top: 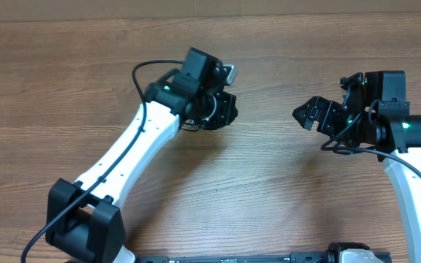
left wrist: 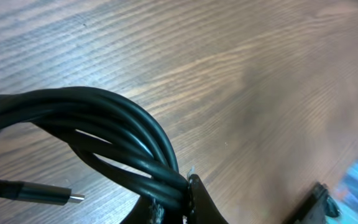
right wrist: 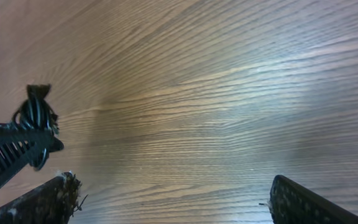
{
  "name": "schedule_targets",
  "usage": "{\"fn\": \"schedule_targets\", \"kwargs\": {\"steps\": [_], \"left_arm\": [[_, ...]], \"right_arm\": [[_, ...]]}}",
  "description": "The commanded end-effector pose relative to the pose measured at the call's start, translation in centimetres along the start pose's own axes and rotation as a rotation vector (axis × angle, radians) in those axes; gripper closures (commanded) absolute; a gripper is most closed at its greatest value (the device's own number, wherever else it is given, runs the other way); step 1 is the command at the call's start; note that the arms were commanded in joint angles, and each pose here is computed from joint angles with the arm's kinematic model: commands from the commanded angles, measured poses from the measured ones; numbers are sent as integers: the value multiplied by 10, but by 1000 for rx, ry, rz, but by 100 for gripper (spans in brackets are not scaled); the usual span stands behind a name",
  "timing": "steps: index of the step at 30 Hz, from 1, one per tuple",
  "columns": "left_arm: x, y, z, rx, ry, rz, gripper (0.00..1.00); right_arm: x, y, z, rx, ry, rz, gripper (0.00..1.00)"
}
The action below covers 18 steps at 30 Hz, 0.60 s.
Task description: Untangle cables
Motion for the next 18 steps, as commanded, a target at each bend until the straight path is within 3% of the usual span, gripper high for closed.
{"fn": "schedule_targets", "kwargs": {"steps": [1, 8, 18], "left_arm": [[-17, -1, 1, 84, 178, 71, 96], [-31, -1, 0, 213, 425, 131, 96], [-45, -10, 10, 126, 533, 138, 96]], "right_arm": [[-4, -5, 6, -12, -36, -23, 3], [-5, -7, 14, -27, -144, -27, 4], [-5, -13, 40, -102, -370, -57, 14]]}}
Point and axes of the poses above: each gripper's point midway between its finger pads, its own x axis out along the fingers, its own z axis along the line the jaws close on, y = z × x, the point moved 10 cm from there along -x, back along the fingers, and after that the axes turned 14 degrees about -x, right-handed, at the moved point
